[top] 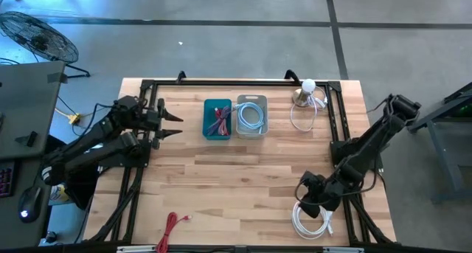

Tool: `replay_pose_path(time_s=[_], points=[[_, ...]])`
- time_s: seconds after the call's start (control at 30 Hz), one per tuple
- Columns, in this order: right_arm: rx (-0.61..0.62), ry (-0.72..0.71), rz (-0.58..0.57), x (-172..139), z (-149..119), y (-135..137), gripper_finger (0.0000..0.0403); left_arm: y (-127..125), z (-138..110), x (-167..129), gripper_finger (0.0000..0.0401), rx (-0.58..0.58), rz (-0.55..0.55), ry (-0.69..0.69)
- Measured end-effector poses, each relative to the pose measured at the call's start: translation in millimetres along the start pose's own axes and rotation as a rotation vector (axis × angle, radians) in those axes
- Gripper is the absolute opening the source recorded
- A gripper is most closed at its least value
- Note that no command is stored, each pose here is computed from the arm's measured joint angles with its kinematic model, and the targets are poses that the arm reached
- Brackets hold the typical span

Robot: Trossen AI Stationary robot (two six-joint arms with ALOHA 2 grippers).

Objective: Pick & Place USB Port
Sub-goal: Put the white HDMI into the white bin

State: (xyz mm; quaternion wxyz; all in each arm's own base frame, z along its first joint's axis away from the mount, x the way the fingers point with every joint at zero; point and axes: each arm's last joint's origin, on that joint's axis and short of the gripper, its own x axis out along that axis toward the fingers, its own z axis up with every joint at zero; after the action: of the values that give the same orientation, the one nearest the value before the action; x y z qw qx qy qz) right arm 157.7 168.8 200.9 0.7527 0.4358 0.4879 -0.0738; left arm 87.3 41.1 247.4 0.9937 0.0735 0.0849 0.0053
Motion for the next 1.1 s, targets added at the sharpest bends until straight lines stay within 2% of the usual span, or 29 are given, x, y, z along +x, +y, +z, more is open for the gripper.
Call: replay_pose_path(time_s=[0.27,0.6,0.87,1.1], points=[[0.044,0.078,0.05,18,-5,8,0.014,0,-23,9,0.0186,-0.034,-0.009,0.024],[0.163,0.177,0.045,20,-17,10,0.0114,1,-19,10,0.0186,-0.011,-0.018,-0.033],[0.178,0.147,0.025,24,-19,8,0.0112,1,-19,10,0.0186,-0.014,-0.019,-0.028],[0.214,0.148,-0.05,40,-22,2,0.0112,0,-19,10,0.0186,-0.014,-0.02,-0.028]])
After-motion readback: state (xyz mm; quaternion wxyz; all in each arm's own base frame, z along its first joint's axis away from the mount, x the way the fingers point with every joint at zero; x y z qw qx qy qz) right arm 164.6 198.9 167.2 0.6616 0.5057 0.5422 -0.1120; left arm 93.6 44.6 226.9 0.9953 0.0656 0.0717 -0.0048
